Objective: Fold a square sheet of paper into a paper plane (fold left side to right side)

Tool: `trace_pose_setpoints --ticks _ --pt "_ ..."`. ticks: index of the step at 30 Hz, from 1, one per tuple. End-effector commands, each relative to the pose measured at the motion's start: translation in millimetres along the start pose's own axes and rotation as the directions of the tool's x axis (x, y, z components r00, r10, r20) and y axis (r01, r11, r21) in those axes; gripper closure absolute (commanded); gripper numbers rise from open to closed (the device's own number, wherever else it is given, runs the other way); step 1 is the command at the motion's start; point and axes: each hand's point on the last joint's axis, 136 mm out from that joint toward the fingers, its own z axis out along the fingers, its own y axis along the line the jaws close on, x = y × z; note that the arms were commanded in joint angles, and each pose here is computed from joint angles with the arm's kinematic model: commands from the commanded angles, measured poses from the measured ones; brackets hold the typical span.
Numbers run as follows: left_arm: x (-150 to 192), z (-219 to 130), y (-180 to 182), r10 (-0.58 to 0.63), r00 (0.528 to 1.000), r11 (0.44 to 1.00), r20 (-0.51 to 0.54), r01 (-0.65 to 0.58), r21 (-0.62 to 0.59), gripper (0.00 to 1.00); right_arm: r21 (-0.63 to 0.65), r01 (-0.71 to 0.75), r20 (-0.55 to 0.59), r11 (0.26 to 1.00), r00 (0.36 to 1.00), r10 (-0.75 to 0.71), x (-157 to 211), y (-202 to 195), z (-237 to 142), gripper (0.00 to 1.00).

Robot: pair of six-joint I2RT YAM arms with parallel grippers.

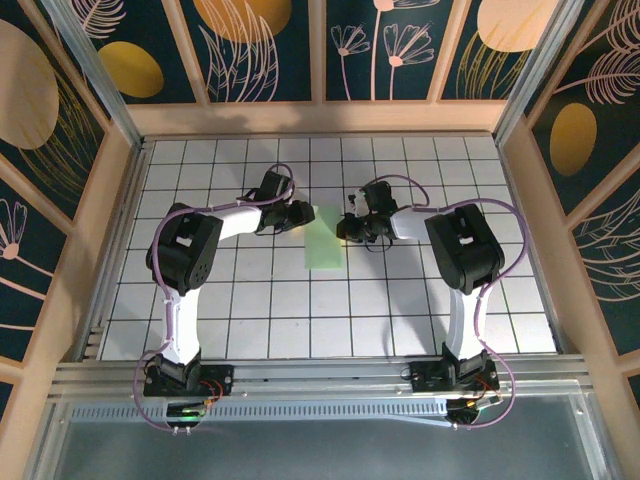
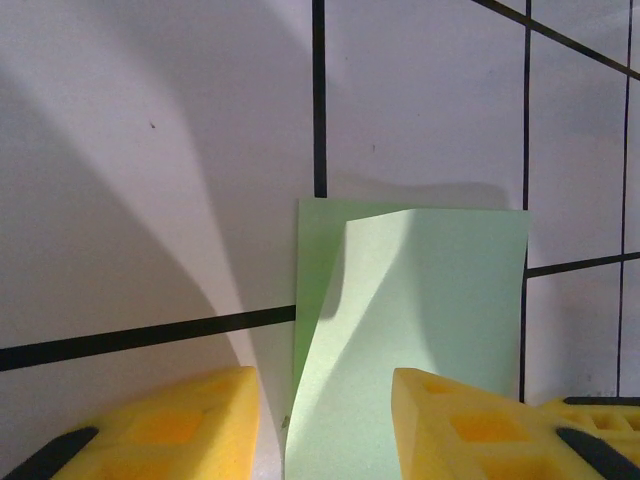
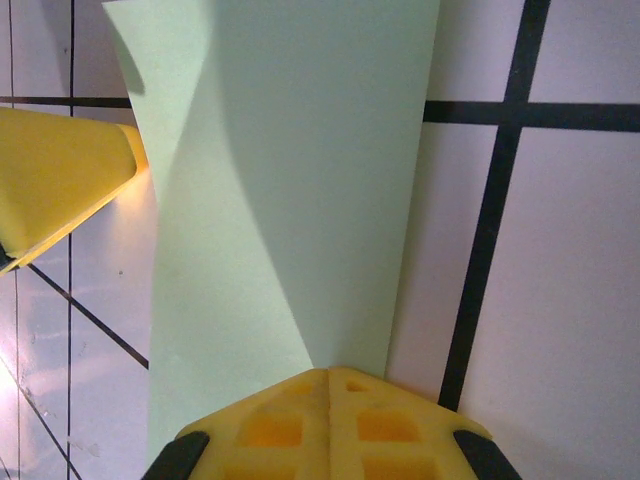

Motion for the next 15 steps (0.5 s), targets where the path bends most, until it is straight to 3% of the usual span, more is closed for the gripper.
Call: trace_pose_setpoints --ticks 1,15 --pt "12 -4 -1 0.010 0.999 1.000 -0.042 -0.010 0.005 0.61 0.120 -0.023 -0.044 0.992 0.999 0.029 22 -32 2 1.00" --pt "75 -17 14 -0.020 0.978 0.996 -0.206 0.002 -0.087 0.60 0.132 -0.023 -0.043 0.991 0.999 0.029 22 -33 1 1.00"
